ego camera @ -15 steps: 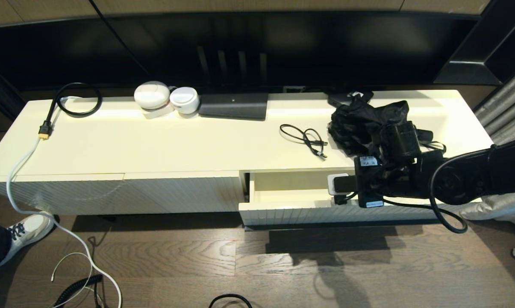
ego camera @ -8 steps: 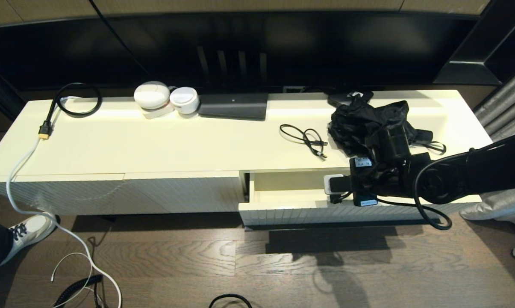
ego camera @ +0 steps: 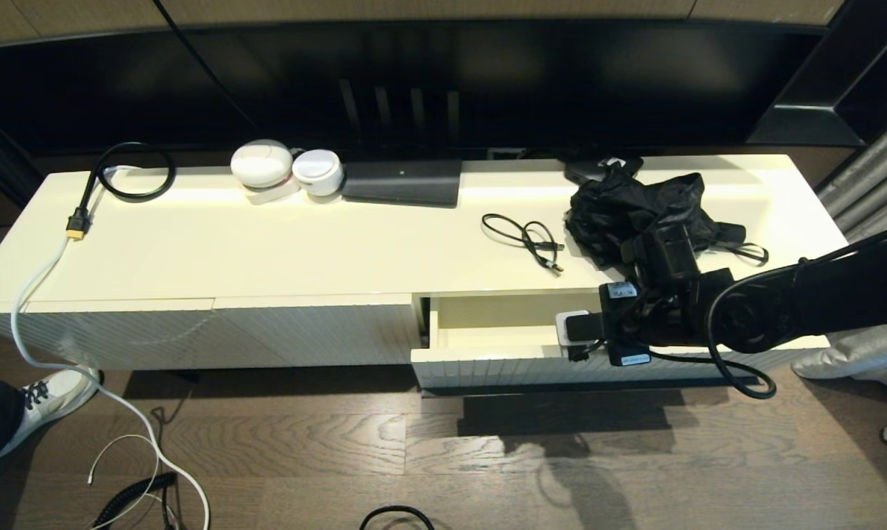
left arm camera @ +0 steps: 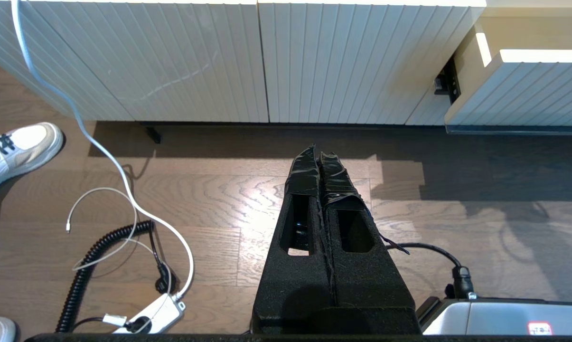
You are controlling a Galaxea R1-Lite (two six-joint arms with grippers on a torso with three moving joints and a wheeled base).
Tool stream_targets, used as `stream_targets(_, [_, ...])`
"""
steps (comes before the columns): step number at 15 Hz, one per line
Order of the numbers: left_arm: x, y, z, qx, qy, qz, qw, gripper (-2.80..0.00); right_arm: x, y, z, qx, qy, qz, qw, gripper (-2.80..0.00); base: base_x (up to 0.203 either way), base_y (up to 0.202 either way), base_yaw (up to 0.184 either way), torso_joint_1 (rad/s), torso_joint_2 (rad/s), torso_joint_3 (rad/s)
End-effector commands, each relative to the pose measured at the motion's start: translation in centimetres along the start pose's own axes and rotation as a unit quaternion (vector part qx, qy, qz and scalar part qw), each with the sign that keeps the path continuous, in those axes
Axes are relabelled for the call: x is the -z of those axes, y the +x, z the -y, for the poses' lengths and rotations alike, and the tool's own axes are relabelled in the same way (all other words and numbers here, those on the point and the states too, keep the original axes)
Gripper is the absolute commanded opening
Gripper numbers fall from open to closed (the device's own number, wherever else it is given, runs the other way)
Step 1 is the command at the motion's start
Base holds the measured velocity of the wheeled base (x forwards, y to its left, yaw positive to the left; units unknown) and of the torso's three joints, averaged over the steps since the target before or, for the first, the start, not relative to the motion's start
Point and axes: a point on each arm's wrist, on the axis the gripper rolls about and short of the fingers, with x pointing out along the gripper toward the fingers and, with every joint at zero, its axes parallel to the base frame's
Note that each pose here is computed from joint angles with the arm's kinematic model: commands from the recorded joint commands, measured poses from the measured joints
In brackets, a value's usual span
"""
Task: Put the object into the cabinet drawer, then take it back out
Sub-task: Open the drawer
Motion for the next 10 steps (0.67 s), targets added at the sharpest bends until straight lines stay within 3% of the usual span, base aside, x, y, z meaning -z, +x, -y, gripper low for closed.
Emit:
stream_targets(1, [0.0, 0.0, 0.0, 0.0, 0.0, 0.0, 1.0, -2.8, -0.1, -0.8, -0.2, -0.009, -0.005, 0.0, 1.0, -2.8, 0.0, 0.0, 0.0, 0.0, 0.0, 0.0])
stream_targets(10, [0.0, 0.0, 0.0, 0.0, 0.0, -0.001, 1.0, -2.8, -0.4, -1.4, -2.5, -0.049, -0.011, -0.001, 0.999, -2.8, 0.0, 0.0, 0.0, 0.0, 0.0, 0.0])
